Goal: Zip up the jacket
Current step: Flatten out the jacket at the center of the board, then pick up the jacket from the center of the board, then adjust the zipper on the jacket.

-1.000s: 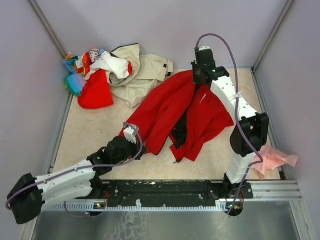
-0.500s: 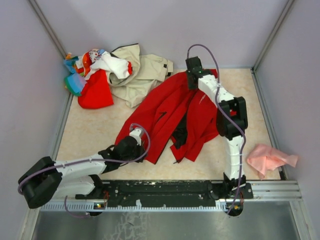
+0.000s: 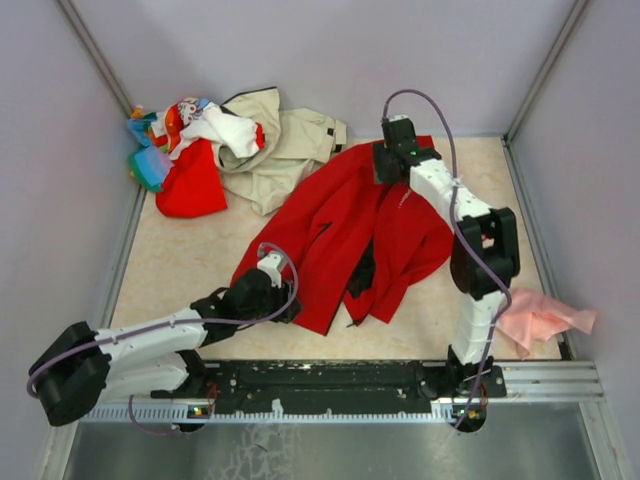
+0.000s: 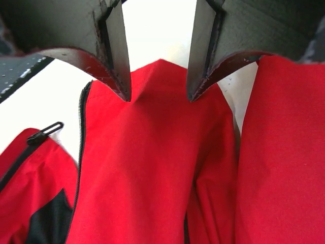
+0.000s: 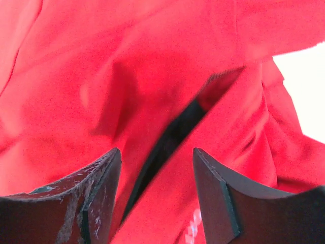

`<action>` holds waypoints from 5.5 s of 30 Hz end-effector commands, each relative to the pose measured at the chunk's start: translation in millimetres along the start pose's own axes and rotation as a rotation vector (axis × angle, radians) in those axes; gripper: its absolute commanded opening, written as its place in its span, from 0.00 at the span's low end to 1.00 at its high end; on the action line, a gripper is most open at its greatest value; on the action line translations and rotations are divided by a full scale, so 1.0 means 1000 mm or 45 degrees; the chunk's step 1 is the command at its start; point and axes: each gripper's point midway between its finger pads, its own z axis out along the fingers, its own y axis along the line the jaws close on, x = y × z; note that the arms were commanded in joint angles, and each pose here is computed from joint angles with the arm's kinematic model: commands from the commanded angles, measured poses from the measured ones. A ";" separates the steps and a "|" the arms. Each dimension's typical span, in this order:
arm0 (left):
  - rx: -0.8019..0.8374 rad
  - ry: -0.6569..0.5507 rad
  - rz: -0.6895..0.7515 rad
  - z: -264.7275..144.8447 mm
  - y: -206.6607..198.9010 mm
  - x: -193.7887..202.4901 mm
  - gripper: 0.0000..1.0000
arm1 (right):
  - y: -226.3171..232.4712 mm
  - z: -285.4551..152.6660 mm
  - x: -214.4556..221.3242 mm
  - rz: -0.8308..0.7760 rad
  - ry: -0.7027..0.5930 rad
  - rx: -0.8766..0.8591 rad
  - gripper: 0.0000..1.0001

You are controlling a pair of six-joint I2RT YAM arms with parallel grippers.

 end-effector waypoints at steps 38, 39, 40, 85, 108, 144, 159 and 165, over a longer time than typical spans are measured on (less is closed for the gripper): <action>0.080 -0.104 0.150 0.064 -0.067 -0.102 0.82 | 0.078 -0.163 0.219 0.257 -0.032 -0.537 0.66; 0.065 -0.101 0.149 0.069 -0.066 -0.101 0.82 | 0.076 -0.162 0.222 0.257 -0.027 -0.527 0.66; 0.041 -0.103 0.150 0.075 -0.063 -0.101 0.82 | 0.076 -0.161 0.225 0.255 -0.025 -0.522 0.66; 0.492 -0.103 0.151 0.019 -0.138 -0.058 0.83 | 0.079 -0.212 0.179 0.568 -0.458 -0.819 0.11; 0.524 -0.115 0.123 0.026 -0.169 -0.060 0.76 | 0.107 -0.235 0.164 0.691 -0.476 -1.093 0.07; 0.431 -0.054 0.119 0.050 -0.156 -0.044 0.24 | 0.134 -0.225 0.175 0.588 -0.398 -1.044 0.18; 0.626 -0.095 0.028 0.029 -0.145 -0.050 0.18 | 0.119 -0.237 0.186 0.445 -0.432 -1.026 0.44; 0.744 -0.104 -0.034 0.018 -0.139 -0.057 0.18 | 0.131 -0.233 0.207 0.325 -0.363 -1.101 0.46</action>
